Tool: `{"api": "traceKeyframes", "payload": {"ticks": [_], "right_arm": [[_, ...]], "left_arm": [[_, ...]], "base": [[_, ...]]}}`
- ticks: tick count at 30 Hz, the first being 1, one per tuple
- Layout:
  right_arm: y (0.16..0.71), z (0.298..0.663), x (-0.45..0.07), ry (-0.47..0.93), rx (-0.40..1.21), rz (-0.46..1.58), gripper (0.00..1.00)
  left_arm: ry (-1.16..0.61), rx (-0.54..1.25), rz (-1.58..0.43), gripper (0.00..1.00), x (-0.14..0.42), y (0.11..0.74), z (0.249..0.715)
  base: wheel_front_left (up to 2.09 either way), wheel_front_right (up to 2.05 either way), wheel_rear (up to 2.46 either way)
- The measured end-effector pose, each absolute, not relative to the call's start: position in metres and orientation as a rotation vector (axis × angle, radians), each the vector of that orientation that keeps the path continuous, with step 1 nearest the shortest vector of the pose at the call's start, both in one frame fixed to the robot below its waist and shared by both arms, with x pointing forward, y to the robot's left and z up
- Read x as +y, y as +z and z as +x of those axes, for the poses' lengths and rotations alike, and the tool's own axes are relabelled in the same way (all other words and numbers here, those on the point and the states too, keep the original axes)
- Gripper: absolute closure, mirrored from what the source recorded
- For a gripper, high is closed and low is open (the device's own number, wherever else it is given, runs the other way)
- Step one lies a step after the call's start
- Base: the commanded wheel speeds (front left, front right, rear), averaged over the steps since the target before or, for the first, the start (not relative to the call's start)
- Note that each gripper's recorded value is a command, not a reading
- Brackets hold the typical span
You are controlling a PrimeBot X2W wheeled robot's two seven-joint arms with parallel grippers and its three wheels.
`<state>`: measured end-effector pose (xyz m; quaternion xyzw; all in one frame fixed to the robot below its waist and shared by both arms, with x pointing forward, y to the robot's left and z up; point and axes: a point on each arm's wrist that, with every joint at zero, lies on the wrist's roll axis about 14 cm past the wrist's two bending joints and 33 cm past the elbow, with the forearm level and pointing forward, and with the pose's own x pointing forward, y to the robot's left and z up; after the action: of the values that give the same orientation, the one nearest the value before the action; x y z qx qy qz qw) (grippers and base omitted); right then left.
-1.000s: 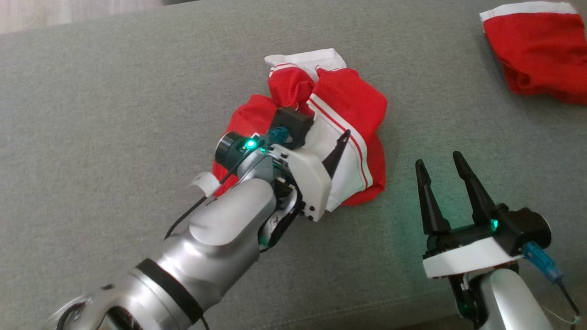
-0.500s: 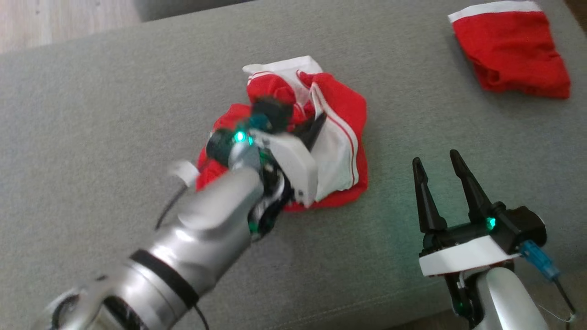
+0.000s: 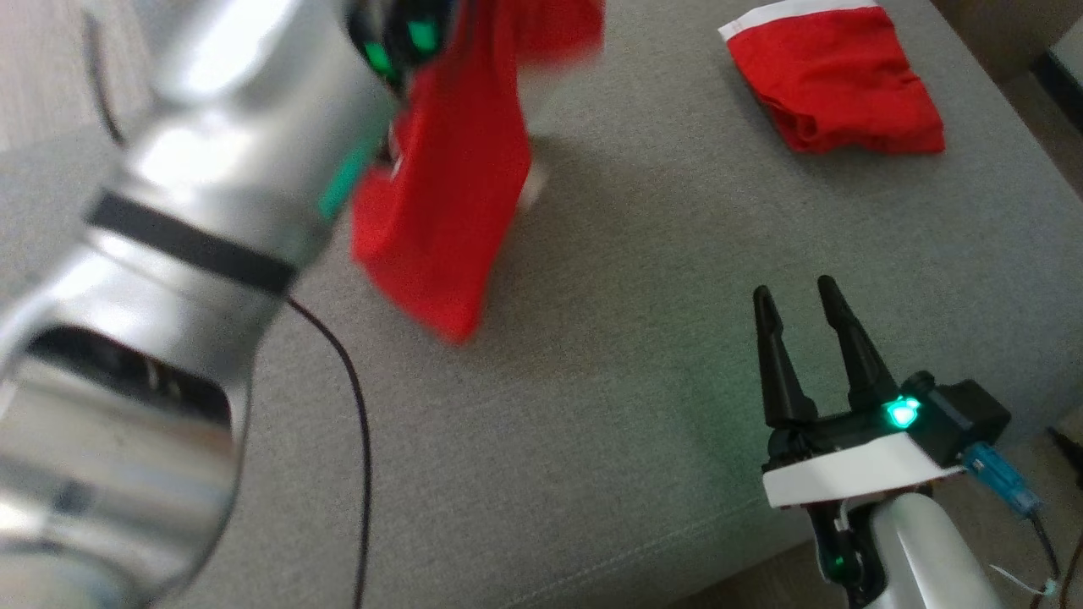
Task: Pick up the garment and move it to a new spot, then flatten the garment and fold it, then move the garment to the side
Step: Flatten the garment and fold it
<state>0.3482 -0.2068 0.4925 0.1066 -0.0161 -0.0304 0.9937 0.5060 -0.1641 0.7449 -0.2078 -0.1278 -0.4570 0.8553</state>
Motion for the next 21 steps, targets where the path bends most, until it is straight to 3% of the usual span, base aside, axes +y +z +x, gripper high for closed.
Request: {"api": "traceKeyframes", "payload": {"ticks": [6, 10, 16, 21], "right_arm": [[0.5, 0.351, -0.204, -0.047, -0.055, 0.207, 0.0], [0.505, 0.359, -0.195, -0.011, -0.07, 0.197, 0.0], [0.506, 0.366, -0.179, 0.043, -0.073, 0.173, 0.0], [0.496, 0.366, -0.169, 0.074, -0.044, 0.16, 0.0]], "left_arm": [[-0.874, -0.474, -0.469, 1.0, -0.133, 0.83, 0.514], [-0.766, -0.446, -0.484, 1.0, -0.097, 0.813, 0.533], [-0.539, -0.117, -0.555, 1.0, -0.027, 0.646, 0.542], [-0.255, 0.155, -0.617, 1.0, 0.061, 0.499, 0.482]], "base": [[0.0, 0.0, 0.0], [0.0, 0.0, 0.0], [0.0, 0.0, 0.0], [0.0, 0.0, 0.0]]}}
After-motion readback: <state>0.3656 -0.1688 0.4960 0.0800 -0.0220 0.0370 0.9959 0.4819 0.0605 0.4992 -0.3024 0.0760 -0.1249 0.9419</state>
